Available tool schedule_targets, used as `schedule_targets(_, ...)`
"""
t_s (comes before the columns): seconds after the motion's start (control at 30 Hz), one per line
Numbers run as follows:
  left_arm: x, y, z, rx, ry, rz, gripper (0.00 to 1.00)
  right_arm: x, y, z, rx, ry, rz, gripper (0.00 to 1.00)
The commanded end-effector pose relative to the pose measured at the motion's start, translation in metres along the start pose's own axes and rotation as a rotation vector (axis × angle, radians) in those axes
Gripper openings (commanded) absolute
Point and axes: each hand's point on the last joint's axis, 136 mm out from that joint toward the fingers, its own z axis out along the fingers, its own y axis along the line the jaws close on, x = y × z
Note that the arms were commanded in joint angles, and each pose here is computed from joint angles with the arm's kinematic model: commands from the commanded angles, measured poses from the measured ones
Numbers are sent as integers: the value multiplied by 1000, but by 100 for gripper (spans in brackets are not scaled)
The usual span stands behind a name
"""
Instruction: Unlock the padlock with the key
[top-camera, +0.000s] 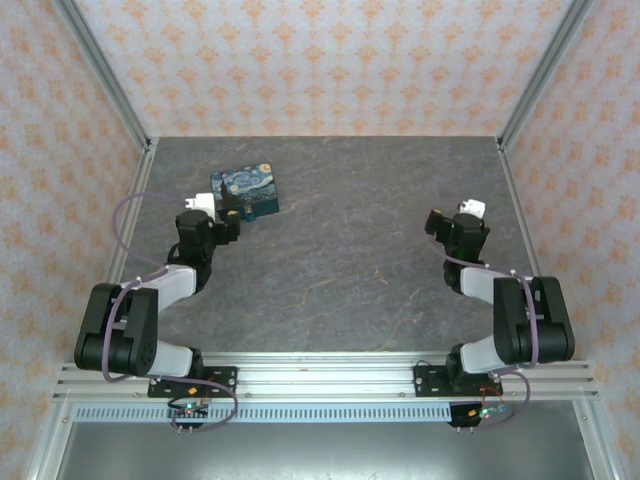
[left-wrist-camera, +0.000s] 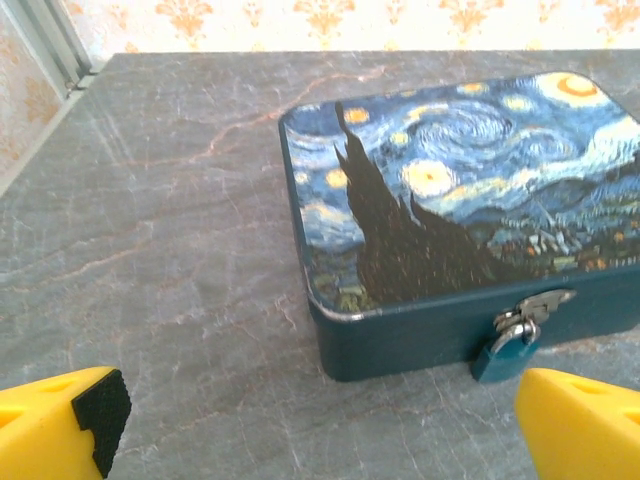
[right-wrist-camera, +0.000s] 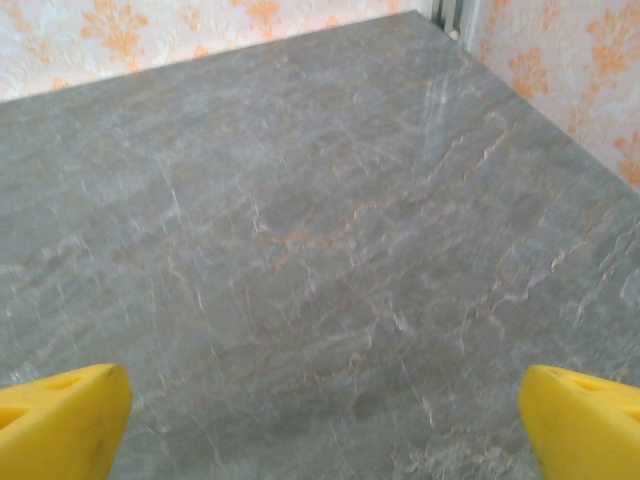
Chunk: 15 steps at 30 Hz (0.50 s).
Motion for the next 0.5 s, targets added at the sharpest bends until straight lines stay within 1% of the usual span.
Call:
schedule_targets(0.0,-14,6,-4,-19,11,-18,100,-11,1,-7,10,52,25,99)
schedule_targets(0.07,-22,7,-4,-18,11,-33,100,-17,2,-9,16,73,80,99)
schedule_targets(0.1,-26,7,-3,-17,11,-46,100,-19,-2,-10,47,75,135,99)
schedule_targets(0.17,-36,6,-1,-14,8,-65,100,-25,-10,-15,90,62,238,99)
schedule_targets(0.2,-41,5,1,-12,9,-71,100,-29,-11,-19,85,50,277,99)
schedule_targets(0.33,-62,6,14,-34,16,-85,100,-42,2,-32,-9,22,333,99)
schedule_targets(0.4,-72,8,25,-60,37,-106,100,-42,8,-34,-26,69,337,99)
schedule_targets(0.47,-82,7,38,-55,62,-138,100,-38,12,-35,-24,113,319,99)
